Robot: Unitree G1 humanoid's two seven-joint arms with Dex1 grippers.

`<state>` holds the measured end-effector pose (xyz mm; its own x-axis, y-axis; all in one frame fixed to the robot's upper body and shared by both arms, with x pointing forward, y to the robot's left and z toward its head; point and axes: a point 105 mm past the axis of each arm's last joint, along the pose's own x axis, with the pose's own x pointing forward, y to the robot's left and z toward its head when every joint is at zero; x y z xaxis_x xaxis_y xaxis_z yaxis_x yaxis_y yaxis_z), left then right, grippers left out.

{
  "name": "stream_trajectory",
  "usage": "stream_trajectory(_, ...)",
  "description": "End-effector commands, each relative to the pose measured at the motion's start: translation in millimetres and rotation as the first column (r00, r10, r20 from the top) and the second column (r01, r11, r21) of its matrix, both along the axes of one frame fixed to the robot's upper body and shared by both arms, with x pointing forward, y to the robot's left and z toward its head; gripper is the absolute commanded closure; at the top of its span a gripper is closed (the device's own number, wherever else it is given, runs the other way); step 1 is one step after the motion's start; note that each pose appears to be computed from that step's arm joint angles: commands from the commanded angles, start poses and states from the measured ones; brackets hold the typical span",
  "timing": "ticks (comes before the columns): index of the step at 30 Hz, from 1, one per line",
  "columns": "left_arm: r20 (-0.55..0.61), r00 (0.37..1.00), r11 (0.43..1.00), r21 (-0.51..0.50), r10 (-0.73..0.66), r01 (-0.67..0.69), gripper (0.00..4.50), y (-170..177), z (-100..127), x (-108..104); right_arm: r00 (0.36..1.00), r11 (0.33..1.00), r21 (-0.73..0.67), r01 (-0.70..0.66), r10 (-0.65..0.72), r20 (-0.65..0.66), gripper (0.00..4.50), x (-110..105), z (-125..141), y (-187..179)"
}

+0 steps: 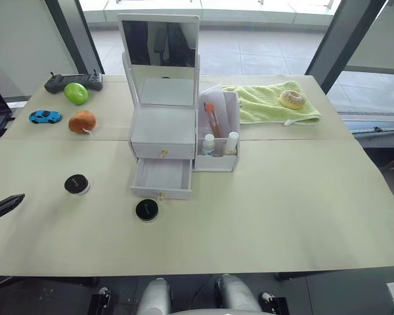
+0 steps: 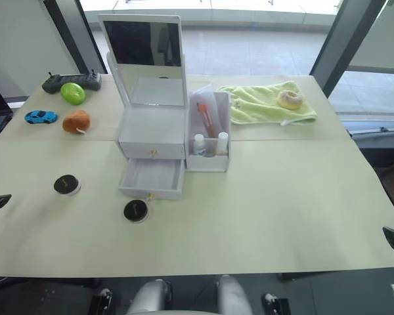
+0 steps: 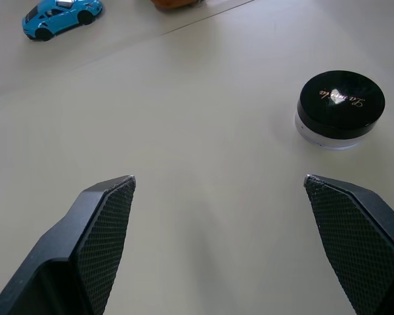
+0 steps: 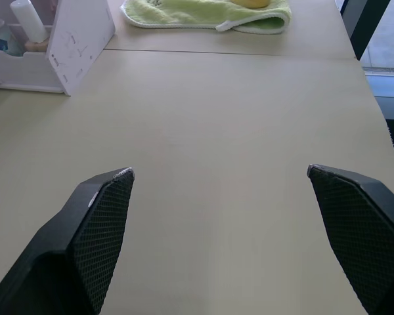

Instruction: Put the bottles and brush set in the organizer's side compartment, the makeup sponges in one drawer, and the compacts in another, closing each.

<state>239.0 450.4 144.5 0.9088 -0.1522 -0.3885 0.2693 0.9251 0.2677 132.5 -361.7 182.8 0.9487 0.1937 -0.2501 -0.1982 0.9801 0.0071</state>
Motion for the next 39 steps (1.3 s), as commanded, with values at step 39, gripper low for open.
stream_trajectory(39, 0.050, 0.981, 0.973, -0.122, -0.189, 0.194, 0.07, -290, -67, -3, 0.601, 0.606, -0.139, -0.783, 0.795, 0.078, 0.00, 112, 36, 245)
